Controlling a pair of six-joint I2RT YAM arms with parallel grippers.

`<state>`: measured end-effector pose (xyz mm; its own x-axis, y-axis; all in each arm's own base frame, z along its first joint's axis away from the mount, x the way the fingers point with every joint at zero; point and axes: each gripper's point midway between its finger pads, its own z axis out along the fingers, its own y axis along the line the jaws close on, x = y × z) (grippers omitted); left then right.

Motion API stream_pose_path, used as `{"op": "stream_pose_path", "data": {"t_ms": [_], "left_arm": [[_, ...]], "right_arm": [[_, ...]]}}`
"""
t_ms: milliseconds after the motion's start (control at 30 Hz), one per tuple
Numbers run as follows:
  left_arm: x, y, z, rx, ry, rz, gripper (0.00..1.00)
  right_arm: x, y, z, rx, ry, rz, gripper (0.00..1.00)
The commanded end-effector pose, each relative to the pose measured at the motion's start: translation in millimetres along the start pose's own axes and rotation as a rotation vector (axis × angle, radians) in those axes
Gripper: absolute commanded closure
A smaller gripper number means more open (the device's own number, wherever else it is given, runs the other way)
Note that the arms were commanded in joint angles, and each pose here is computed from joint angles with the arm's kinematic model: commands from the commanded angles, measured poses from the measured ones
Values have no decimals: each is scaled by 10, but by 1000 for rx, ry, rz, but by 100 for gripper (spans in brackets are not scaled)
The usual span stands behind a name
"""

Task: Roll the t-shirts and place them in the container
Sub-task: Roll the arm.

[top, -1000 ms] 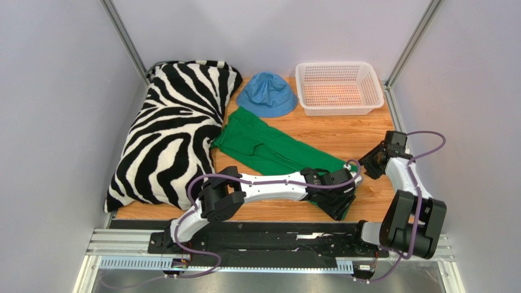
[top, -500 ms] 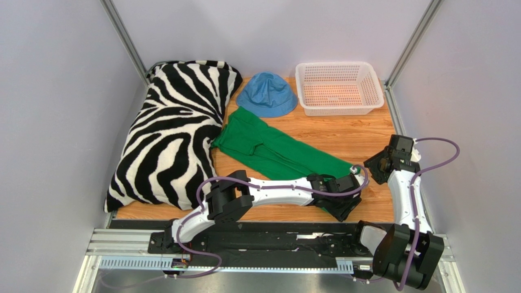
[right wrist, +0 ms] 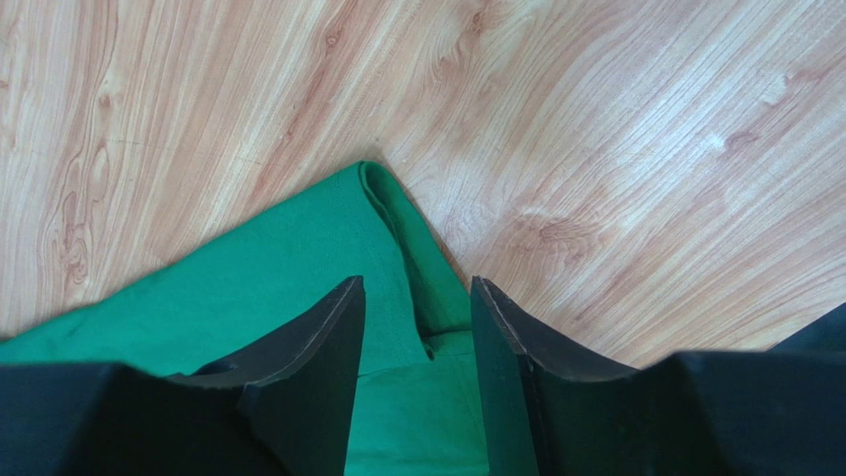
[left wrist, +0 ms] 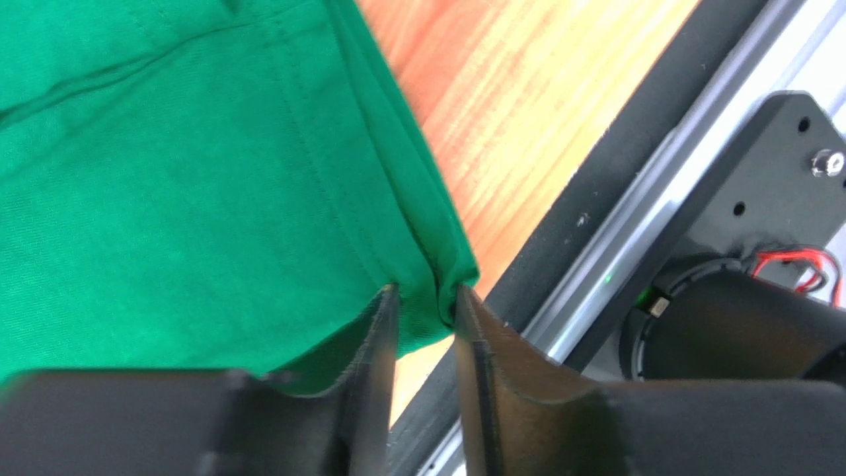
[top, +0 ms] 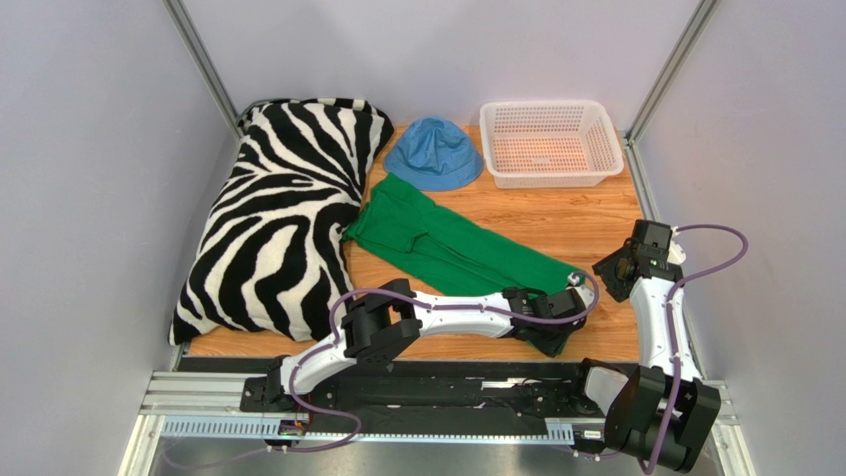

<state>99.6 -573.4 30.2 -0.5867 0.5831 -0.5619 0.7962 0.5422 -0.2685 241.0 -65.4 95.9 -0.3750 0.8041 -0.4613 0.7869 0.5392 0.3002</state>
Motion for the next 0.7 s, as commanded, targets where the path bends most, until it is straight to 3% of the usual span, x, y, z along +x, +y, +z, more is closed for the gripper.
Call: {"op": "stream_pose_path", "data": {"t_ms": [0,33,100,367,667], "left_arm": [[-148,-23,1,-21,-58,2,84],[-192,-26,-50,-21,-70,-1,93],[-233,39,-97,-32,-83,-22,100],[-368,238,-285,20,-114,-132,100],[-309,249,-316,67,-86,-154,100]], "right_arm": [[-80,53,52,-20,-24,-23,57],[-47,36,79,-16,-13,-30,59],[-8,56,137,-25,10,-37,65],[154,146,414,-71,85,-86,69],[96,314,572,-94,60,-101,63]]}}
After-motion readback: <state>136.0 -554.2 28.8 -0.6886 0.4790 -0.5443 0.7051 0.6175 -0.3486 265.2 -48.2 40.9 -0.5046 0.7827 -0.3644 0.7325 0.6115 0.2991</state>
